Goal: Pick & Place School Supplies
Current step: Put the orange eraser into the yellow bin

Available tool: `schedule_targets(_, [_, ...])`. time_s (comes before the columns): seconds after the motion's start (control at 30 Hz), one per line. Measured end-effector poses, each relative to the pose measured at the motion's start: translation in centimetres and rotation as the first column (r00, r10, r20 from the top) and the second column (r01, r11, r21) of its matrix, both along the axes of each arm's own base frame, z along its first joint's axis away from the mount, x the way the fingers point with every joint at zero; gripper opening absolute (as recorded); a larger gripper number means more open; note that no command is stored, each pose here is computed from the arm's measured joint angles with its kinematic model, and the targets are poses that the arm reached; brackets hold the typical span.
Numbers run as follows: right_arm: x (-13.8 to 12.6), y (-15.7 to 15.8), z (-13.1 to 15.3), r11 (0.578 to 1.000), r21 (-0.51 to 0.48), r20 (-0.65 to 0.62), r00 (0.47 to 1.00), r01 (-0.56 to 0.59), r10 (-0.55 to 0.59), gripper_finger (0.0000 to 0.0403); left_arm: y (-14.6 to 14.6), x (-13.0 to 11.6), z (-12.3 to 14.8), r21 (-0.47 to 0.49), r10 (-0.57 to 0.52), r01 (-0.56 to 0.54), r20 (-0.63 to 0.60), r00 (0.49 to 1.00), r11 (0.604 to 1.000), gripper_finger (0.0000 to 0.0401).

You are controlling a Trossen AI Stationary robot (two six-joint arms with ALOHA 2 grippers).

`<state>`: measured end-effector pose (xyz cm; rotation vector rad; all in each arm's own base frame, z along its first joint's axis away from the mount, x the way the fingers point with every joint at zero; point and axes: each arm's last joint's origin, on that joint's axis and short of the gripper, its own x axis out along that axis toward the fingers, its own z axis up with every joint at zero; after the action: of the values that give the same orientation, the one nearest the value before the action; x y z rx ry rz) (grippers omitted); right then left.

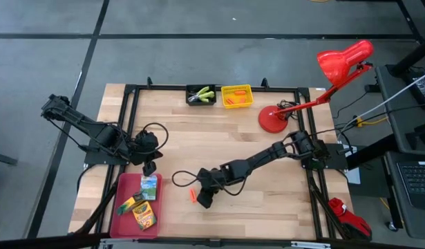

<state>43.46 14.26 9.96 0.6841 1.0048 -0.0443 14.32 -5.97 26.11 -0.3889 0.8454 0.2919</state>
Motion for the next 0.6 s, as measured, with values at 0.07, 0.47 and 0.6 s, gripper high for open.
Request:
schedule_targets(0.07, [0.0, 0.1, 0.3, 1.000, -0.006, 0.018, 1.000, 0.004, -0.004, 0.0098, 0.0, 0.0, 0.0, -0.004, 0.001, -0.001, -0.001, 1.000, 1.000, 0.0006])
schedule_targets(0.47, [1.1, 0.1, 0.8, 1.000, 0.006, 0.171, 0.985, 0.016, -0.016, 0.0098, 0.0, 0.0, 0.0, 0.005, 0.002, -0.002, 0.001, 1.000, 1.000, 0.0006])
schedule_targets(0.6, [1.2, 0.0, 1.2, 1.000, 0.015, 0.188, 0.982, 0.014, -0.016, 0.0098, 0.0, 0.0, 0.0, 0.007, 0.002, -0.002, -0.001, 1.000, 1.000, 0.0006])
